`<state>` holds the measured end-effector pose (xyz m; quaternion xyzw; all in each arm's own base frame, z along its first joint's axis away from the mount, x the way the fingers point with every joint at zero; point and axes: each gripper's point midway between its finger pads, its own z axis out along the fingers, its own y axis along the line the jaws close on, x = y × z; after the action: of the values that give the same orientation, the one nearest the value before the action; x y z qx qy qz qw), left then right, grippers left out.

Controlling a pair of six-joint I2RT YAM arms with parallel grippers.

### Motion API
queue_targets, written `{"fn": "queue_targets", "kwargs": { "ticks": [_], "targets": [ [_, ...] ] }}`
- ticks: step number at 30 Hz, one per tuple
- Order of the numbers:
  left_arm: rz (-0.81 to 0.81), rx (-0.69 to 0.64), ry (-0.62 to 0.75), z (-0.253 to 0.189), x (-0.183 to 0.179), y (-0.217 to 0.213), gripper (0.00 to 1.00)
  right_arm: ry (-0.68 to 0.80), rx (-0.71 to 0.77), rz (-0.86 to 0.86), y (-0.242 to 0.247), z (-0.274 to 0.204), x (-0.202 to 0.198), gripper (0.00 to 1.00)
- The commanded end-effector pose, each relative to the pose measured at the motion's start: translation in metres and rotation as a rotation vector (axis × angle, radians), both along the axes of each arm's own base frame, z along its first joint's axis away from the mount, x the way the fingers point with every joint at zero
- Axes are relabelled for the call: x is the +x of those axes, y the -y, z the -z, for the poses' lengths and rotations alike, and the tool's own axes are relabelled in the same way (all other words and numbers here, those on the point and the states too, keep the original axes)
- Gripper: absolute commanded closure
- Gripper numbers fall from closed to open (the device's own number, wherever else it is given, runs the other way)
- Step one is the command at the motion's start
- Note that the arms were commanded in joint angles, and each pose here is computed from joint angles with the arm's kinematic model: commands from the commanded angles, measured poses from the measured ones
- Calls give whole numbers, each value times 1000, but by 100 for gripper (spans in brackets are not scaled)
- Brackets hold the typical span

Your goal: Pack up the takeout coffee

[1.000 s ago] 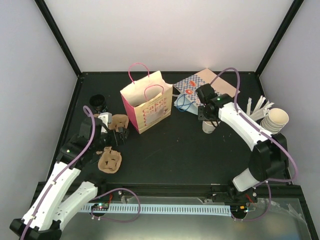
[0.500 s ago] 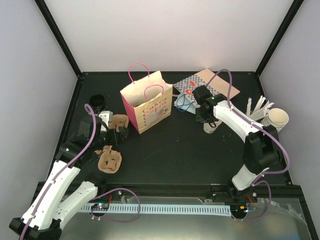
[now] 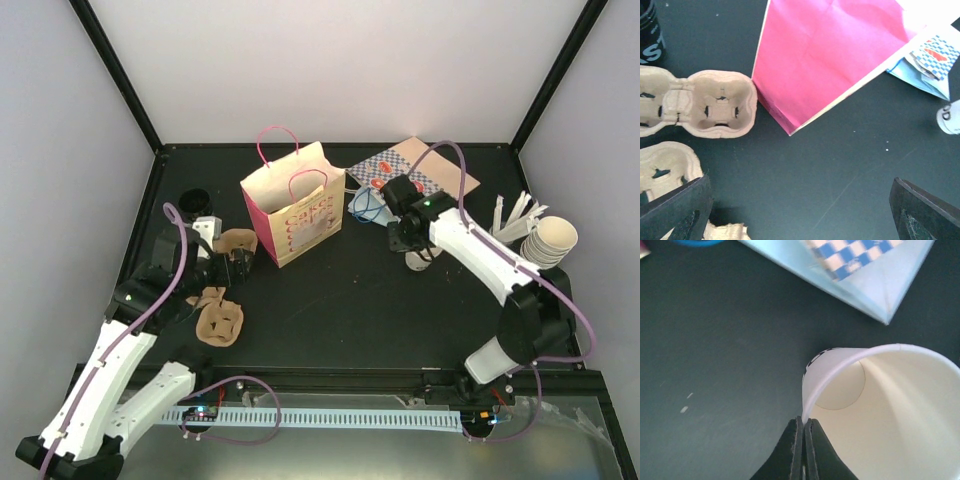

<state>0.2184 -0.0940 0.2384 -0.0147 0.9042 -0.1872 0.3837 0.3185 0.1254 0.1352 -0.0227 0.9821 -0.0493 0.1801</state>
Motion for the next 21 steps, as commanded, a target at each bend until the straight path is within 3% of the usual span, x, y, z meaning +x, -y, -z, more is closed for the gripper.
{"fn": "queue_targets", "kwargs": {
  "ticks": [1, 10, 21],
  "targets": [
    [-55, 61, 21, -12, 4, -15, 1, -4, 29, -119, -26, -27, -44, 99],
    [-169, 129, 15, -9, 16, -39, 1, -50, 109, -390, -100, -35, -114, 97],
    [-235, 160, -44, 15, 21, -58, 1, -49, 51, -462, -127, -8, -123, 97]
  ]
}}
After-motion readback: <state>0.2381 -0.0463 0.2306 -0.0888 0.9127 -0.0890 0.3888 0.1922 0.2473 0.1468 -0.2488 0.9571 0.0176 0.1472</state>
